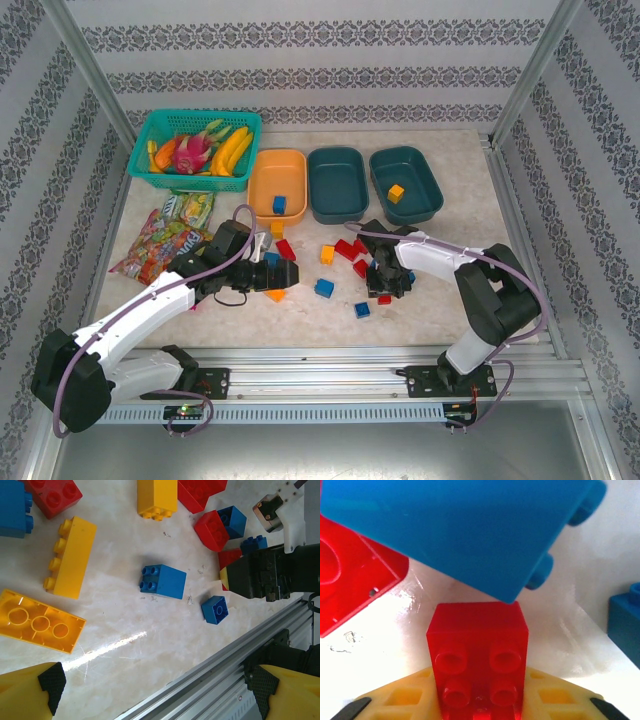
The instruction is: Sort the legos into containers by color
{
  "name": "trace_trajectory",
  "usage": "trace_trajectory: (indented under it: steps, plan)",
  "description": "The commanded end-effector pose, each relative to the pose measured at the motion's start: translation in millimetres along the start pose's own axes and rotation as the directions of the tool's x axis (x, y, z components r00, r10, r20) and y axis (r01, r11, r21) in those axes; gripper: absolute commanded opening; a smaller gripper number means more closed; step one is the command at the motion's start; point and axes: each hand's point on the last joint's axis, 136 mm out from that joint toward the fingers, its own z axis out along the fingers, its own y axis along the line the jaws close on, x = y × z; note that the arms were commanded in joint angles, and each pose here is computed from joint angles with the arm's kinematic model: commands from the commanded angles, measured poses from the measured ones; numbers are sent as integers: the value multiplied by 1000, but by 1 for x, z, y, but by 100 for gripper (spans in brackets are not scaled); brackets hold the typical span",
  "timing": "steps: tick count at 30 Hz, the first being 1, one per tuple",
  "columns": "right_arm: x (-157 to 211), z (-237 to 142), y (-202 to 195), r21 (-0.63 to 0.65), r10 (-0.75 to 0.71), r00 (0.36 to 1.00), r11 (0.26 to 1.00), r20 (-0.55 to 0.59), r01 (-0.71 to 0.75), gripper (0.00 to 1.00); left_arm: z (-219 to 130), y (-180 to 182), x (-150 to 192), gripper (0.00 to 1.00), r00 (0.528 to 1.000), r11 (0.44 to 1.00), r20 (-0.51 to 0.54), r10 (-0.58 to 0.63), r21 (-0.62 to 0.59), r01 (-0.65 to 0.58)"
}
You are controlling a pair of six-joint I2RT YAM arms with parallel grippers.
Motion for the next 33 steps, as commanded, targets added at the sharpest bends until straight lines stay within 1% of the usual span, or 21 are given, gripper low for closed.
trace_trajectory:
  steps: [1,3,5,8,10,12,15,19,22,25,30,33]
  plan:
    - [-5,-1,-2,17,-14,1000,1000,27,14,28,-2,-6,0,97,1000,1000,18,7,25,-7]
    - [-5,-12,1,4,-20,998,1000,53,20,25,-4,-9,-5,97,999,1000,36,4,27,-5]
    - [-9,-34,8,-23,-17,995,1000,102,20,25,-8,-15,-13,97,998,999,63,0,33,-2]
    - [-24,-76,20,-92,21,981,996,195,-3,25,-21,-29,-35,97,991,999,136,-11,37,6]
    - [-43,-105,30,-137,41,965,991,260,-5,26,-31,-38,-56,98,981,999,191,-23,30,17]
    - [-65,-125,42,-172,56,951,985,303,-3,26,-35,-42,-75,98,974,999,221,-47,24,43]
    - [-104,-141,63,-203,64,939,979,339,6,26,-33,-47,-103,98,966,995,239,-95,49,86]
    - [-161,-141,83,-234,97,932,972,349,-13,25,-28,-45,-142,97,955,991,265,-131,48,123]
    - [-200,-125,93,-236,123,933,971,337,-42,25,-23,-37,-169,97,947,988,281,-155,39,151]
    - [-234,-105,98,-228,144,937,971,317,-73,25,-16,-28,-188,97,944,986,287,-164,26,164]
    - [-275,-78,99,-219,173,939,970,296,-109,26,2,-13,-205,97,949,985,270,-162,-6,170]
    - [-288,-60,97,-221,196,944,965,265,-138,27,10,-4,-208,96,950,983,263,-170,-22,182]
